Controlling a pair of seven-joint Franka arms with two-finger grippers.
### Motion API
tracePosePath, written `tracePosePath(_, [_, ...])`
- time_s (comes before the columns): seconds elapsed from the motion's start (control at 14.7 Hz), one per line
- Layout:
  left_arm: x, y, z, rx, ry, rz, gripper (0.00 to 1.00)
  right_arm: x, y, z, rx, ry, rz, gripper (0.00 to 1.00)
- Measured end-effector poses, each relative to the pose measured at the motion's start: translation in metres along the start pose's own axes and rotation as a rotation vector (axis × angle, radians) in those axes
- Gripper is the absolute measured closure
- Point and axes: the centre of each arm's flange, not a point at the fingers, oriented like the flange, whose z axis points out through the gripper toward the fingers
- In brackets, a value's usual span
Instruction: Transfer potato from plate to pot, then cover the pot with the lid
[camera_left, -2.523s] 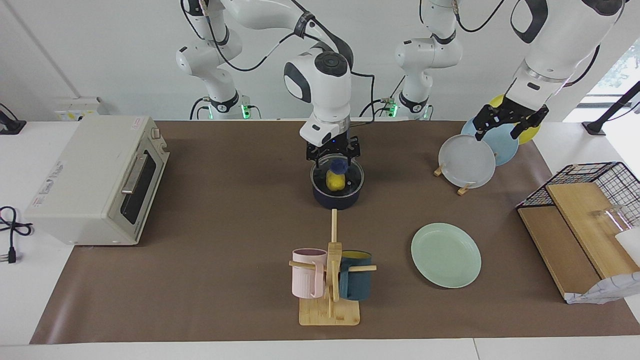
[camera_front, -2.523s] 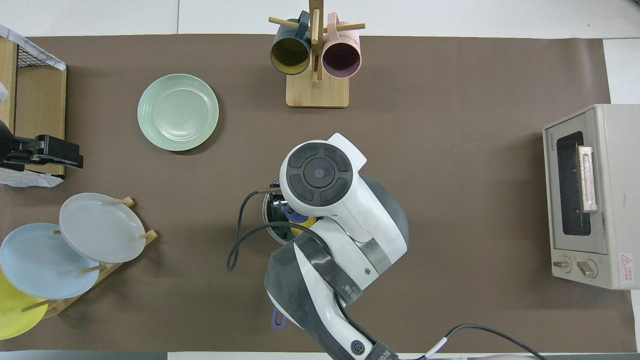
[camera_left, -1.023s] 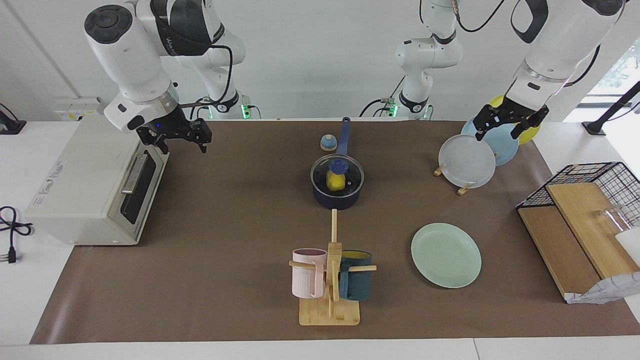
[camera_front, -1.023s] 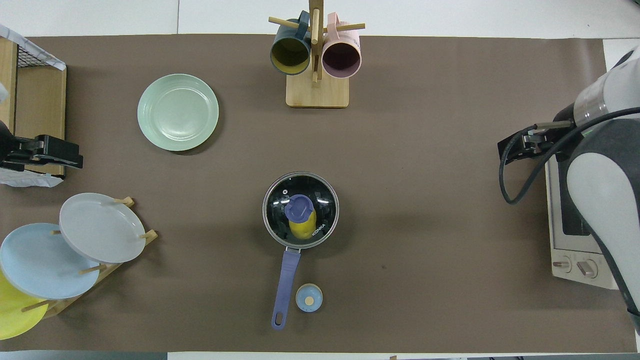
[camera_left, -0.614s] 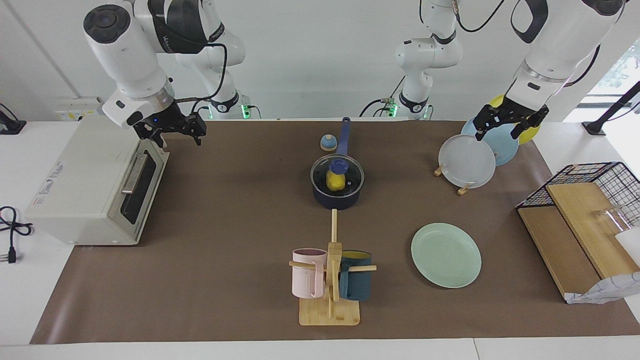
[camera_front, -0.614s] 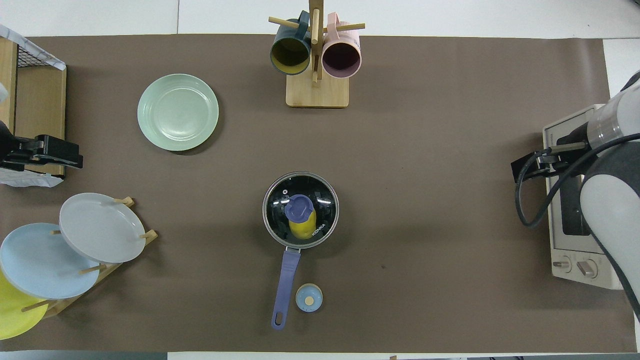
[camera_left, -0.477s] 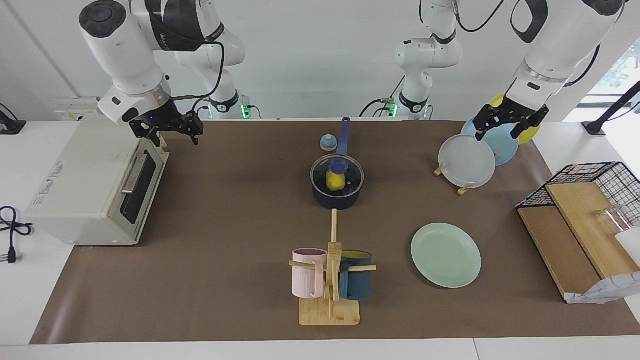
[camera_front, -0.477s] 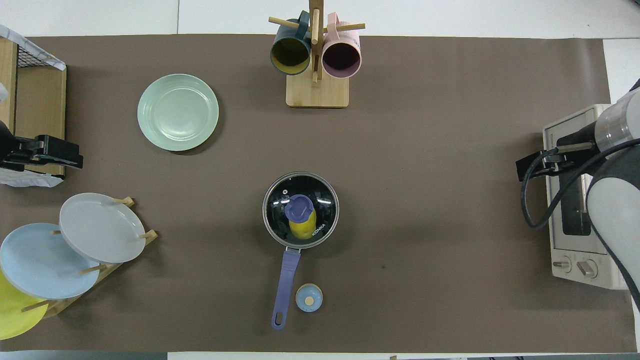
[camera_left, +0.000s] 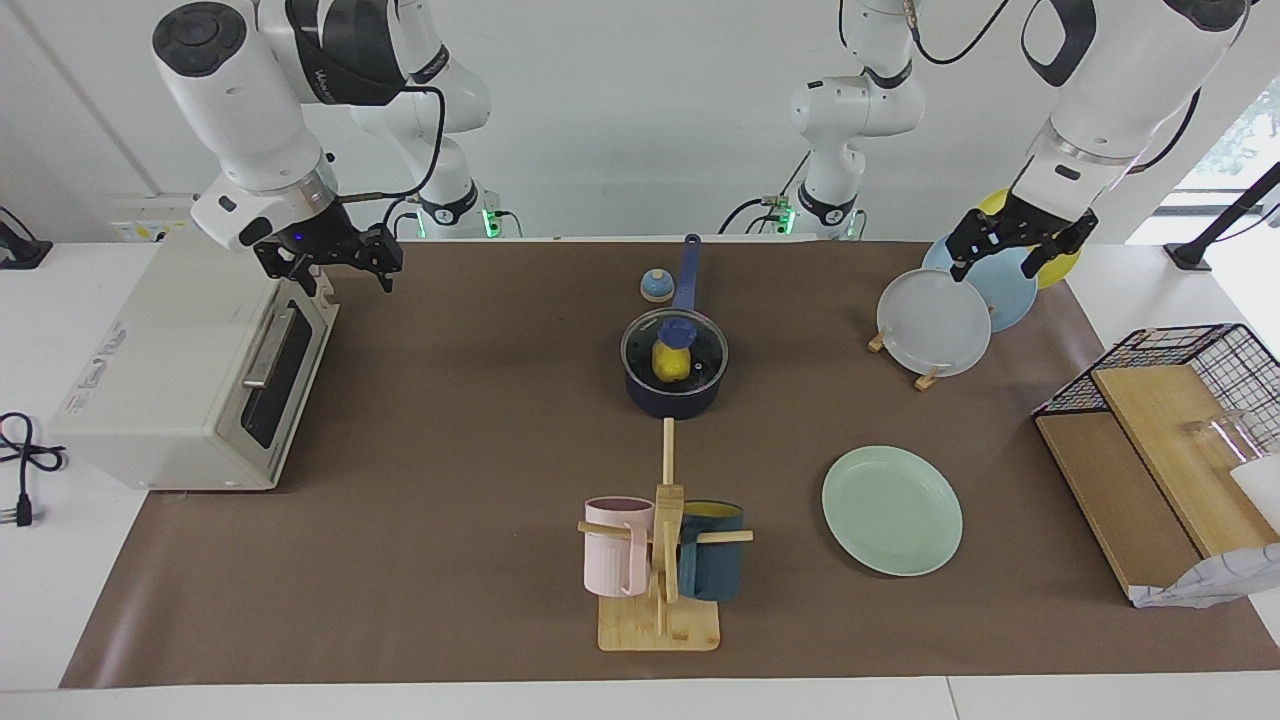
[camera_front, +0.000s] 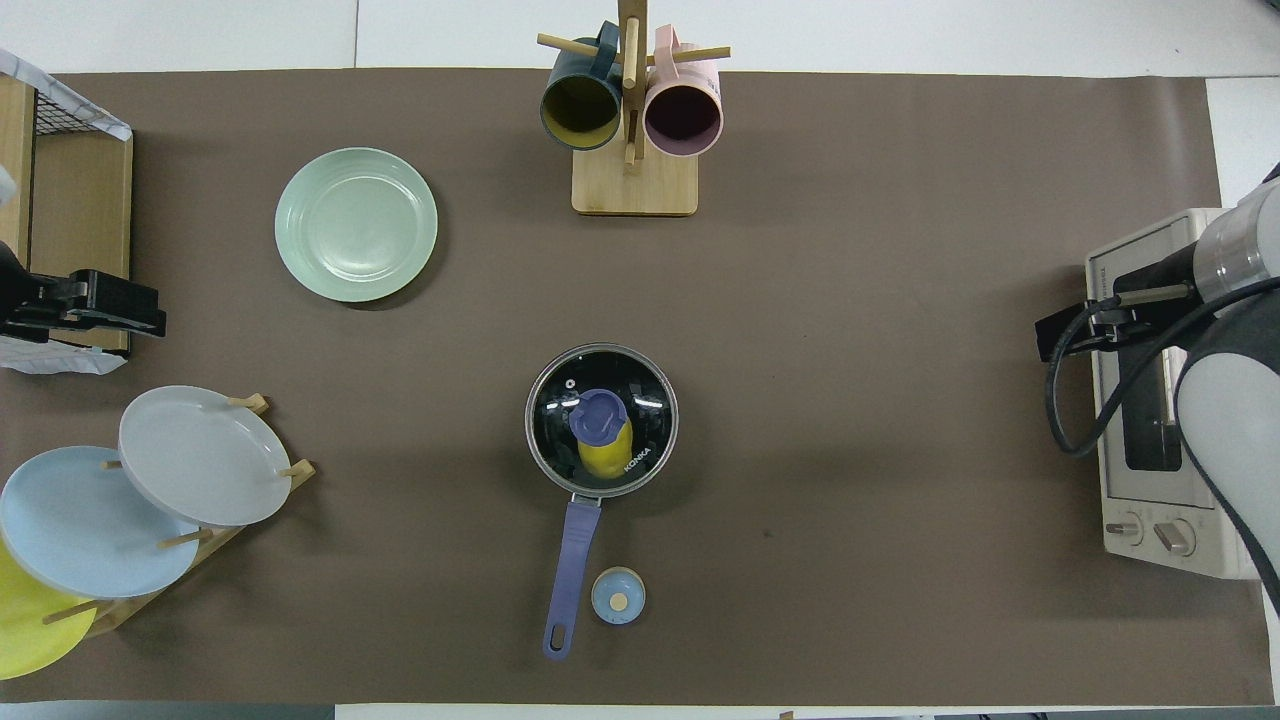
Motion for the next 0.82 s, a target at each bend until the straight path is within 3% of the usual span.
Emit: tracePosePath(0.82, [0.0, 0.0, 0.0, 0.0, 0.0, 0.0, 0.0, 0.002, 0.033, 0.002, -0.005, 0.029, 0.015, 0.0])
